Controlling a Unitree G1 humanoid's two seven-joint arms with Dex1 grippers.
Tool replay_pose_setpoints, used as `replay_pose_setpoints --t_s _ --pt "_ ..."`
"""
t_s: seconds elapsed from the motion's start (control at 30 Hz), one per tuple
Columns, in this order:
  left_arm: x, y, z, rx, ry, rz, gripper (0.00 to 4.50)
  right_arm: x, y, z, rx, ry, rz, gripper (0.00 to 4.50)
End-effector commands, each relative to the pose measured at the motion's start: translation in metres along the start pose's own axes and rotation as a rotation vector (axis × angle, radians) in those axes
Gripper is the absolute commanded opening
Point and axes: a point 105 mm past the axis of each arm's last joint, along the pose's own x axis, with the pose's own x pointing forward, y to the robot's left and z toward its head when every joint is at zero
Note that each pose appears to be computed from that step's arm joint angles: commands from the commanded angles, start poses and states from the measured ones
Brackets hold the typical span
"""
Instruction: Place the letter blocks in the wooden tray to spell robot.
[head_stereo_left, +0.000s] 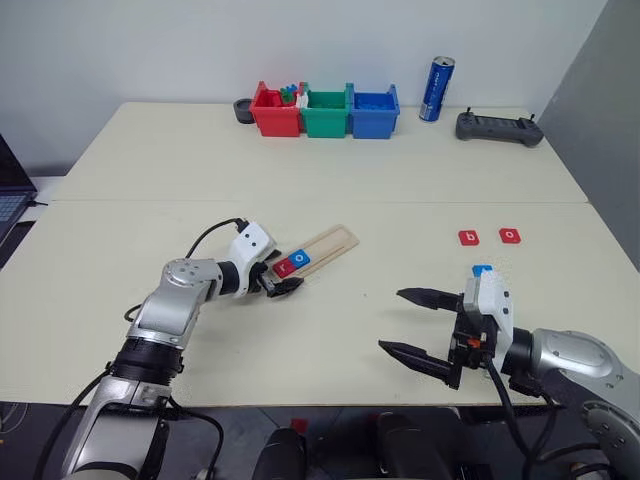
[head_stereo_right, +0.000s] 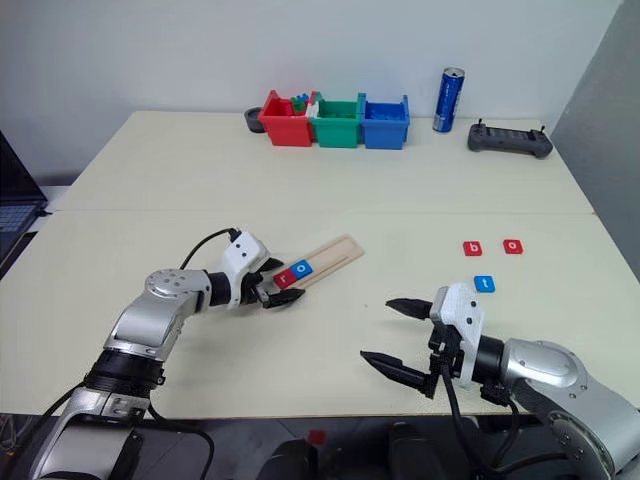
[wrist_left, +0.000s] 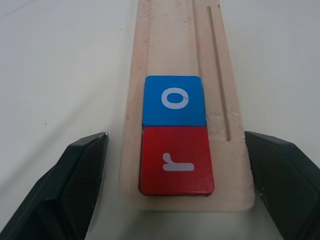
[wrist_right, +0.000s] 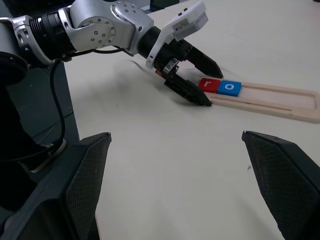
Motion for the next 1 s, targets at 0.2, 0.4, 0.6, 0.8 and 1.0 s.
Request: replay_pose_setpoints --t_s 0.2,0.4,0.6,0.8,1.0 --pt "-0.006 -0.011 -0.007 0.023 0.093 -0.094 4.32 0.004 0.01 0.018 -0.052 -0.035 0.049 4.49" --pt "-0.005 -0.007 -0.01 0.03 0.111 -0.09 3.44 0.005 0.009 0.02 -0.057 -0.033 0.054 4.5" --pt "-0.004 -0.015 -0.011 0.088 0.098 -0.14 3.44 0.003 0.006 0.018 -0.07 -0.012 0.044 4.5" --pt "-0.008 -0.054 -0.008 0.332 0.068 -0.4 3.44 -0.012 -0.001 0.008 -0.111 0.086 0.005 4.5" --pt "0.003 -0.08 0.004 0.439 0.023 -0.585 3.44 -0.043 -0.005 -0.015 -0.093 0.261 -0.078 4.5"
